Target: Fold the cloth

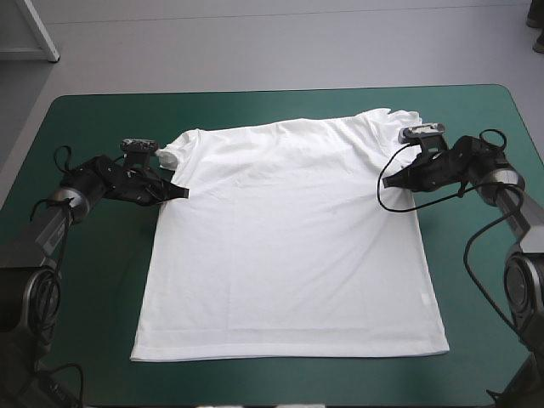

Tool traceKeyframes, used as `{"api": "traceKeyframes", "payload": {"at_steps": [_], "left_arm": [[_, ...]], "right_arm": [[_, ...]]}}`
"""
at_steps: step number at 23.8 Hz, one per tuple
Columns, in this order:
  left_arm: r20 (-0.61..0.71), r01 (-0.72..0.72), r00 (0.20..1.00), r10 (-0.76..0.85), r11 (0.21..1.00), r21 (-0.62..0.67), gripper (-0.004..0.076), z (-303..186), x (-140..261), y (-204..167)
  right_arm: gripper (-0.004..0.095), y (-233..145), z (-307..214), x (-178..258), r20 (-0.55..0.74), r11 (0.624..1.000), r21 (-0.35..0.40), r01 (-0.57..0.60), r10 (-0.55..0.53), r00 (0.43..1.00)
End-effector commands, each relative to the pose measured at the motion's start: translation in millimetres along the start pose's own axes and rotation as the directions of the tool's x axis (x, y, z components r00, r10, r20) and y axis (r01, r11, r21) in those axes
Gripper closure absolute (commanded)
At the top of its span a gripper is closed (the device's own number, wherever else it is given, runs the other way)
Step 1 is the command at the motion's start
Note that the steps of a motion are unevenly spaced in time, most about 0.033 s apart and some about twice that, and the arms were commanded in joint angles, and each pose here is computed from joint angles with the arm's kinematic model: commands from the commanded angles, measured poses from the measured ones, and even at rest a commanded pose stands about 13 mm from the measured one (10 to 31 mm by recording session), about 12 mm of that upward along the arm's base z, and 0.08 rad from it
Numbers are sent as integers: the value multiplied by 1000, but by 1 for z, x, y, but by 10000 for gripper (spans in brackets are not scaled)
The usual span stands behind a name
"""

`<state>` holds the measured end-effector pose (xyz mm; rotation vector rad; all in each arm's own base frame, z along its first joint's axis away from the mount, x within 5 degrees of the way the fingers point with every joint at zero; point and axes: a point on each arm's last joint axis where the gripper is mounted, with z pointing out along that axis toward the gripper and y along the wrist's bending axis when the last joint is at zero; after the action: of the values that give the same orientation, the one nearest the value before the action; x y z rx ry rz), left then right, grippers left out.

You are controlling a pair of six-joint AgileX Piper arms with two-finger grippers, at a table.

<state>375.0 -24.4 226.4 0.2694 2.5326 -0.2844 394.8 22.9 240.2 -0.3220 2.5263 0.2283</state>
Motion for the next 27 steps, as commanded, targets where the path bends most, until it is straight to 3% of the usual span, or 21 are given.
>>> {"api": "traceKeyframes", "payload": {"at_steps": [1,7,9,21,24,27], "left_arm": [[241,-18,970,31,998,-59,705,-57,-29,-9],[469,-49,879,90,994,-99,705,-135,-62,-25],[563,-69,817,123,991,-116,705,-174,-78,-34],[795,-141,556,243,970,-198,705,-308,-113,-68],[804,-110,548,230,973,-203,705,-315,-114,-67],[777,-105,582,239,970,-219,705,-298,-121,-60]], "right_arm": [[922,8,-69,-38,248,997,65,44,-59,967],[922,25,-154,-73,461,993,82,80,-109,881],[922,34,-195,-84,542,989,102,104,-143,828],[922,68,-337,-86,778,965,216,145,-260,571],[922,69,-343,-86,787,964,222,145,-265,557],[922,63,-325,-95,776,969,208,135,-248,581]]}}
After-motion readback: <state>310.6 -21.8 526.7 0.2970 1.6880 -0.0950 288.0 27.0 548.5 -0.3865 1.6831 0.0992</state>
